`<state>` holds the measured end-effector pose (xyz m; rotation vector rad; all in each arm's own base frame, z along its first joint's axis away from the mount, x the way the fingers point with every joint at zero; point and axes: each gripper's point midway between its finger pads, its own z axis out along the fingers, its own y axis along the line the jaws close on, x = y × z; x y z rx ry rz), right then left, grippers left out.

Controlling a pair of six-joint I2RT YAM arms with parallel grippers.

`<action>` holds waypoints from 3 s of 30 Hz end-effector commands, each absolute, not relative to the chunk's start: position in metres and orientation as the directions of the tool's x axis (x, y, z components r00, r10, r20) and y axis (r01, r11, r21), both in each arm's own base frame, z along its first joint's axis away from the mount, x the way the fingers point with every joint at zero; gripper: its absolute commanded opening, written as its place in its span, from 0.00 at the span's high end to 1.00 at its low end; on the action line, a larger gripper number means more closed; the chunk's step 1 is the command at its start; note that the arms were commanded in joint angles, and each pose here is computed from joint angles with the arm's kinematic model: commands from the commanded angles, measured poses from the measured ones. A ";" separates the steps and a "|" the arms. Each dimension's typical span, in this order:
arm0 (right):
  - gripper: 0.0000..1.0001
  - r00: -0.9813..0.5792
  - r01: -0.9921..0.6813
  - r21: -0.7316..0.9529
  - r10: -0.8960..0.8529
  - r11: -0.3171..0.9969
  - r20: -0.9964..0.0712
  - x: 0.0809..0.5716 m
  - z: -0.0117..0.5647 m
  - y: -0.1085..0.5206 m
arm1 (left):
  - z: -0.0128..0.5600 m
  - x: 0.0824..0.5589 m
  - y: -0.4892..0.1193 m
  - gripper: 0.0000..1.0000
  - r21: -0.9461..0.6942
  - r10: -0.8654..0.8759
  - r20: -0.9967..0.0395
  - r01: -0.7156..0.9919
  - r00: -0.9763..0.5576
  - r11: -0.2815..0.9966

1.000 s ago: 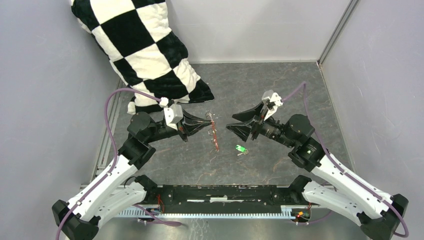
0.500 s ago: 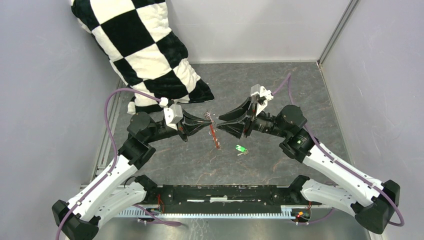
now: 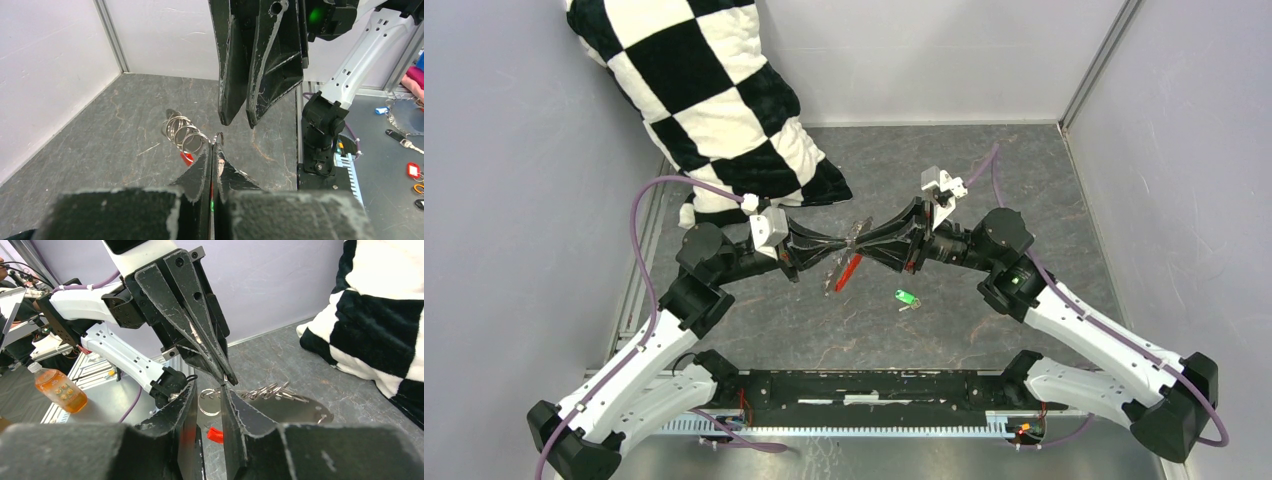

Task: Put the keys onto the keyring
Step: Adjust the keyring.

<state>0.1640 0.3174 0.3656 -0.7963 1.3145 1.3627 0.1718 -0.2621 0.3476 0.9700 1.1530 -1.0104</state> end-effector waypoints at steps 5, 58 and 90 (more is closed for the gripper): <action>0.75 -0.221 -0.961 0.257 0.267 0.106 -0.938 0.162 0.377 0.319 | 0.382 0.166 -0.260 0.98 0.131 -0.176 -0.968 0.958 0.179 0.255; 0.61 -0.243 -0.946 0.285 0.242 0.157 -0.939 0.165 0.365 0.313 | 0.381 0.165 -0.257 0.98 0.130 -0.173 -0.968 0.955 0.181 0.268; 0.67 -0.326 -0.929 0.364 0.323 0.065 -0.888 0.168 0.364 0.327 | 0.384 0.165 -0.255 0.98 0.132 -0.179 -0.966 0.952 0.186 0.274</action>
